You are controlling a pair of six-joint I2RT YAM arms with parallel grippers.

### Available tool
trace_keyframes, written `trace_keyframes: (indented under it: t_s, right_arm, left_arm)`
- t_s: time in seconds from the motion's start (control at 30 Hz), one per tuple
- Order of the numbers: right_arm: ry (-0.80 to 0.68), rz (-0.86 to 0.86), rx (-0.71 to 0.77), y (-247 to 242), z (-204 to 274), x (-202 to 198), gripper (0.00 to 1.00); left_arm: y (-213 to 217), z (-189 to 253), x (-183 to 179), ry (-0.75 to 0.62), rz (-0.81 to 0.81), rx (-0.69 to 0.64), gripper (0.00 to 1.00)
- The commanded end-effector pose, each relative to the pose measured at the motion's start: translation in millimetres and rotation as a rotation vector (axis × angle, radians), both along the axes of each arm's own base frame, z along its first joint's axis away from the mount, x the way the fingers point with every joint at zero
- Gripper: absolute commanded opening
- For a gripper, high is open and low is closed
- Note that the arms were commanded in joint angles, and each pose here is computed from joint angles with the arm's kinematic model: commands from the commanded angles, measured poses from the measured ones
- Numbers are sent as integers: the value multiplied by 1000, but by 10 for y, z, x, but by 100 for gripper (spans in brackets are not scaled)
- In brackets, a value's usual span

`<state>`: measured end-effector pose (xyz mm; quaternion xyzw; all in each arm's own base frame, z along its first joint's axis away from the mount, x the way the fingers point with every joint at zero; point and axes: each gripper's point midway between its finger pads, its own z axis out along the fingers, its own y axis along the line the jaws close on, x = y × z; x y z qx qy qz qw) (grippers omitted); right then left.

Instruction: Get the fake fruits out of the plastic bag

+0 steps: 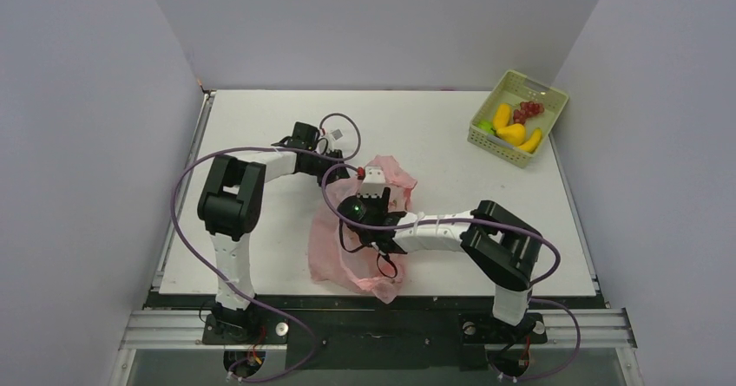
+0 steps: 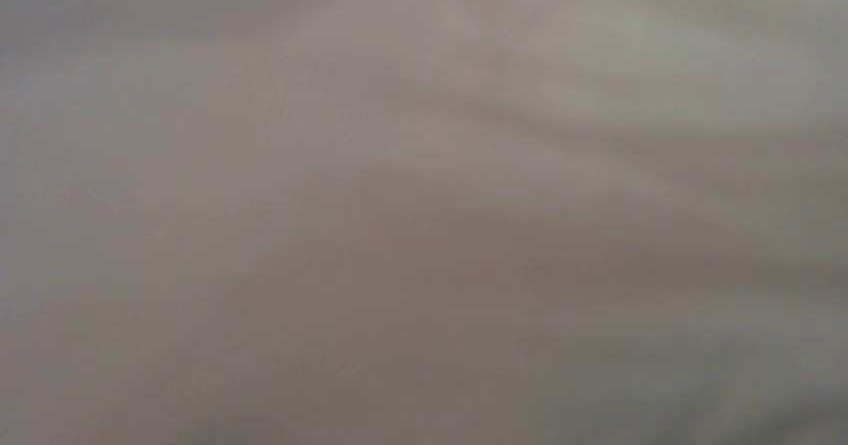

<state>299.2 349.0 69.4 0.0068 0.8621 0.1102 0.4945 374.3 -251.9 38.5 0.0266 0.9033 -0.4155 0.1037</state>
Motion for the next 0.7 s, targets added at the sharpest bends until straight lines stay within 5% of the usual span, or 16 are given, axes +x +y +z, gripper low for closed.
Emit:
trace_keyframes:
  t_s: [0.0, 0.47, 0.53, 0.67]
  right_arm:
    - [-43, -64, 9, -45, 42, 172, 70]
    - [-45, -119, -118, -240, -223, 509, 76]
    - [-44, -114, -128, -235, -232, 529, 71]
    - [-65, -94, -143, -224, -113, 505, 46]
  left_arm:
    - [-205, 116, 2, -19, -55, -77, 18]
    - [-393, 195, -136, -11, -110, -121, 17]
    - [-391, 214, -129, -16, -108, -119, 17]
    - [-366, 256, -105, -36, -103, -105, 18]
